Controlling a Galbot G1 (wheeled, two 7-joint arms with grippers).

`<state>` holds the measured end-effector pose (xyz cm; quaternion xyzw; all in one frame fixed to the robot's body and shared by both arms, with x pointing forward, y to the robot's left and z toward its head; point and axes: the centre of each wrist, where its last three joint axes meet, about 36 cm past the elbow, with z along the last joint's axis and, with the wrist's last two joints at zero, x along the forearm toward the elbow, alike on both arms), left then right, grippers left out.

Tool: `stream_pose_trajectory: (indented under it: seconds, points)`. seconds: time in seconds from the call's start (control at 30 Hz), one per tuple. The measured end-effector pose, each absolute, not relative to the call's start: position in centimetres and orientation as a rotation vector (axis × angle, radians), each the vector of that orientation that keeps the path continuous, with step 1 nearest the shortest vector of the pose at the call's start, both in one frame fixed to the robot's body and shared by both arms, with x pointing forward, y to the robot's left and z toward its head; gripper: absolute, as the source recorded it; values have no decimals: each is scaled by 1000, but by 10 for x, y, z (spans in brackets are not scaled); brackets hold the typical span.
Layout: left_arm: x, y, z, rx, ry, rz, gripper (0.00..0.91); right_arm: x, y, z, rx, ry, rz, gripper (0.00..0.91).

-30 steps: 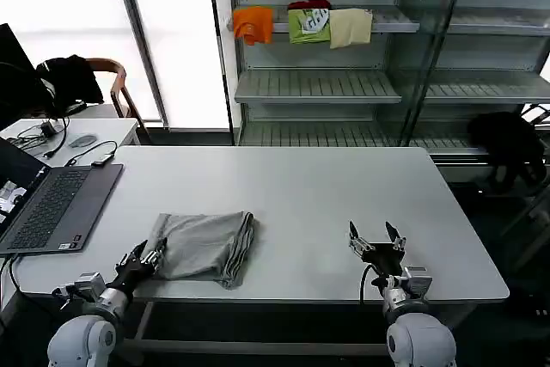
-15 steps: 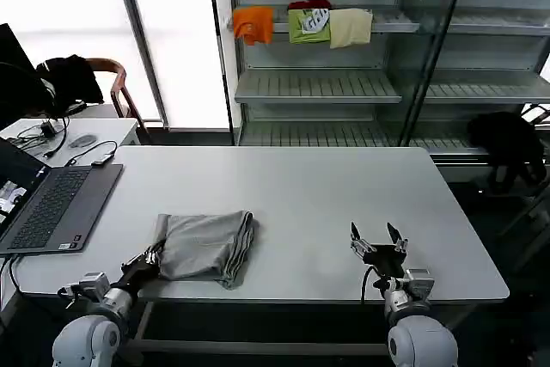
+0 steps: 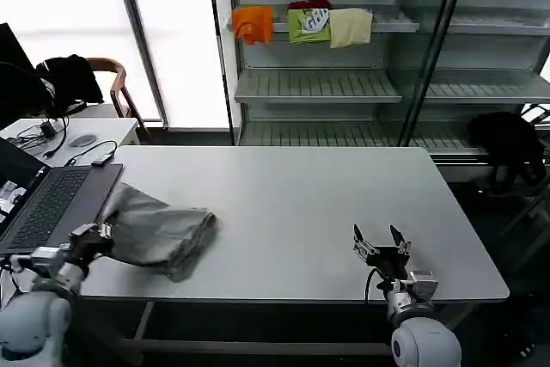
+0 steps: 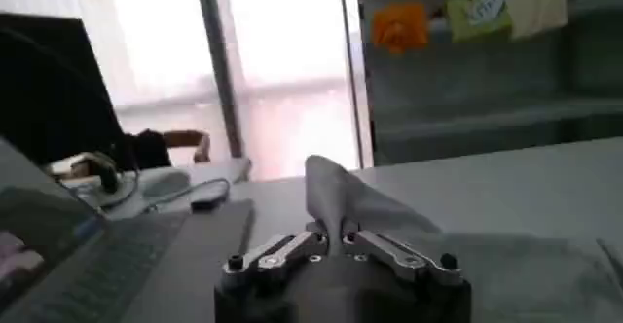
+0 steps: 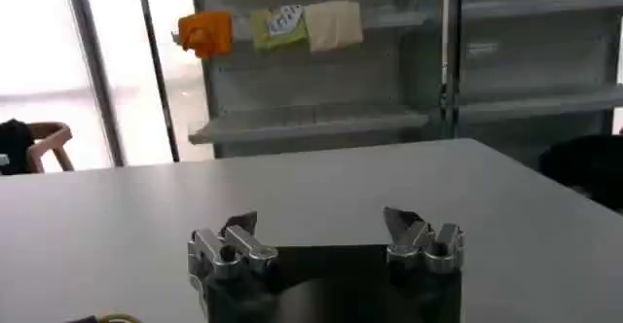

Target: Fold and organize the clothes.

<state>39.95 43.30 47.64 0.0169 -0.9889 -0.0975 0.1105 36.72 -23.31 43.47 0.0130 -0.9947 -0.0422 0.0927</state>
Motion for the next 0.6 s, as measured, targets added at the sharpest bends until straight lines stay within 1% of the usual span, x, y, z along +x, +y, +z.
stream_pose_trajectory:
  seconds: [0.2, 0.3, 0.47, 0.6]
  points:
    - [411, 466, 537, 79, -2889, -554, 10, 368, -232, 432, 49, -2951, -137, 907]
    - [414, 471, 562, 97, -2886, -631, 10, 366, -233, 430, 49, -2950, -137, 907]
    - [413, 466, 586, 100, -2876, -729, 10, 363, -238, 427, 41, -2949, -136, 907]
    - [409, 450, 592, 73, -2865, -794, 20, 359, -243, 425, 26, -2947, -133, 907]
